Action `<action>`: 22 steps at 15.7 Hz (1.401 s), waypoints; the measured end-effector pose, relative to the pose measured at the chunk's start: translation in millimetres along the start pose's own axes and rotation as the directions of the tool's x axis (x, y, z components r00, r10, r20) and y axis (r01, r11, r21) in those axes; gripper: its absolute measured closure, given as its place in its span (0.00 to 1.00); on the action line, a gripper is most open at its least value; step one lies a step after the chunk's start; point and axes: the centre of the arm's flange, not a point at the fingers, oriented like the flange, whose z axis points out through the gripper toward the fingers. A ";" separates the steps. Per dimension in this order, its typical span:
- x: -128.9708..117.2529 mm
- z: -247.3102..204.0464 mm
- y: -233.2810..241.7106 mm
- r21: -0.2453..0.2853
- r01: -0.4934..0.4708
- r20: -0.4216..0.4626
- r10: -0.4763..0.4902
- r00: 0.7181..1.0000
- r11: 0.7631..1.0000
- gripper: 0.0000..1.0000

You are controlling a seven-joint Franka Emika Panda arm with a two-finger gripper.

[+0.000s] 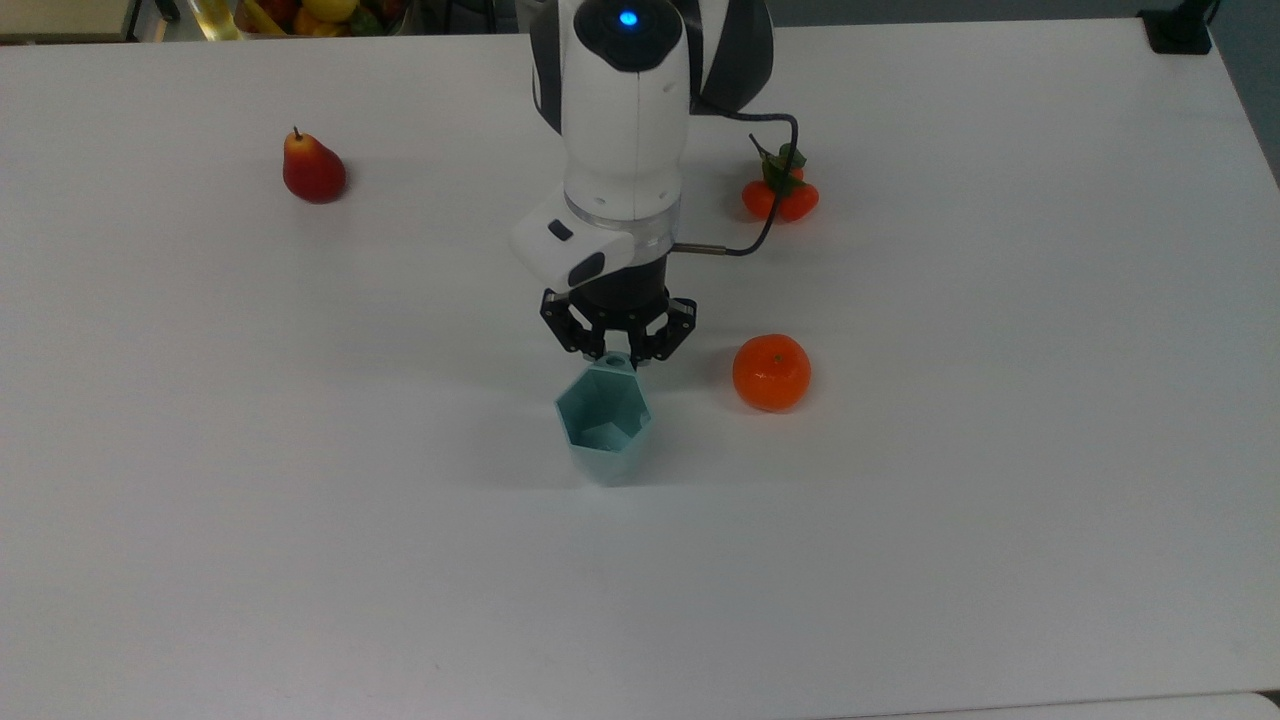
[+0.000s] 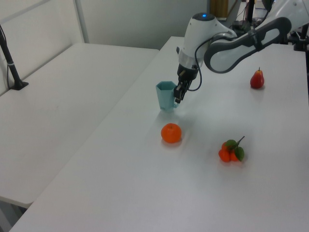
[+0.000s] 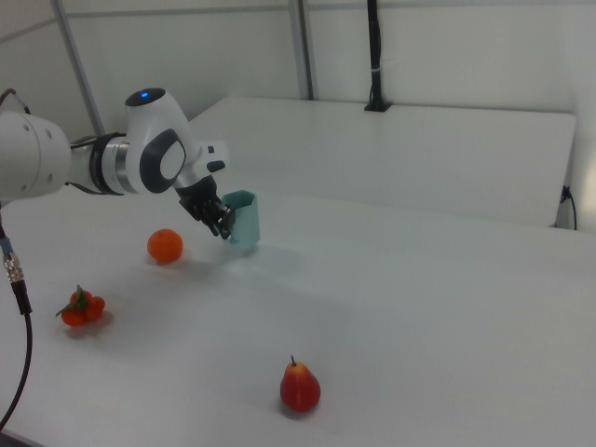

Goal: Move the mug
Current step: 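Close the gripper on the mug rim, then slide the held mug across the table toward the red pear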

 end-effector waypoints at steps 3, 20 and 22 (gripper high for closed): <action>-6.5 -21.5 28.9 -0.025 -0.036 0.037 0.036 0.999 0.999 0.74; -141.4 -26.5 99.5 -0.099 -0.114 0.224 0.134 0.965 0.989 0.57; -144.2 -27.8 98.4 -0.107 -0.109 0.251 0.133 0.959 0.988 0.39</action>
